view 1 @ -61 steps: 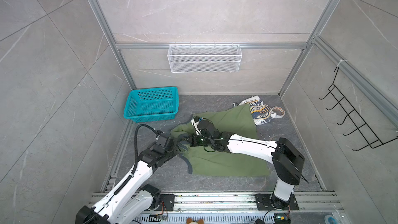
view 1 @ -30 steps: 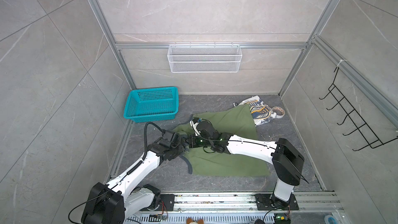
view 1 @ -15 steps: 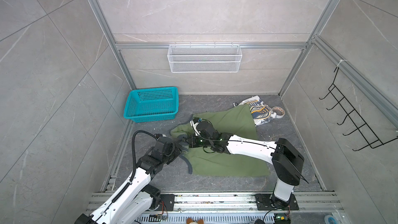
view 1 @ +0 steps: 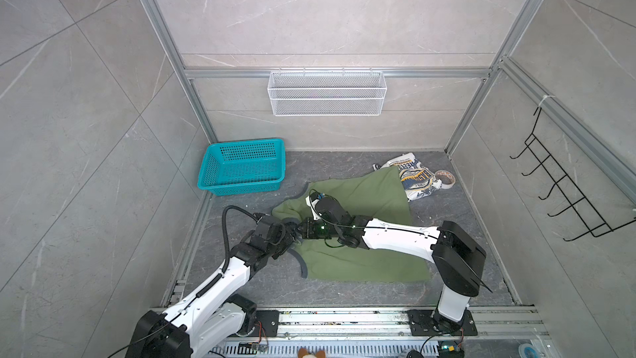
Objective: Fold and stack the tank tops
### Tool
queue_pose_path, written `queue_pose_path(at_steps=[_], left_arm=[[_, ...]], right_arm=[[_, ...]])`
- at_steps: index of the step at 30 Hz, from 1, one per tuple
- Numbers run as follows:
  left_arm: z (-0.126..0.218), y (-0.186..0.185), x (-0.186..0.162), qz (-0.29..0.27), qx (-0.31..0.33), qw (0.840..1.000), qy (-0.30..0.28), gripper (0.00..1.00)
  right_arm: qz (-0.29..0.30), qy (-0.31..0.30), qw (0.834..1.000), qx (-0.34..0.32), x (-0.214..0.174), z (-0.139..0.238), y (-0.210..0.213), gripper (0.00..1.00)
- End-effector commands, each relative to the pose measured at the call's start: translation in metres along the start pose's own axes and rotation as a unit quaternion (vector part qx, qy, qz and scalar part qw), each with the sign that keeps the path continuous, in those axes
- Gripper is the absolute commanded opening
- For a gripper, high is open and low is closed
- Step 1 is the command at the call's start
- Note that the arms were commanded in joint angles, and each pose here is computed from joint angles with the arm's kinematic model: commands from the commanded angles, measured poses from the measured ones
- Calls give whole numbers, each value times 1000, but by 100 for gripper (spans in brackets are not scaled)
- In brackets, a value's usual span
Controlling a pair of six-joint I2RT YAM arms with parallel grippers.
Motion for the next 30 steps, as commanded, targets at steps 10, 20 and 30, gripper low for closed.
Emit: queue_pose_path(at_steps=[10,20,30], left_arm=[[-28,-3,7,-40,37,998,4,22],[-41,-1,6,-63,41,997,7,17],[-16,-21,8,-102,59,993,11,40]], right_arm=[[-128,-11,988,-86,17,-10,-77,0],[-102,9,987,-125,14,-17,-92,11],[-69,29,994,-84,19,-22,-76,34]])
Point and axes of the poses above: each gripper's point midway between its finger pads, its own z axis back along the fingers, its own y axis along the line the jaws close on, x = y × z, the point moved 8 cm from there along z, back along the fingers, and after that the axes turned 5 degrees about -z, right-handed, at the moved point
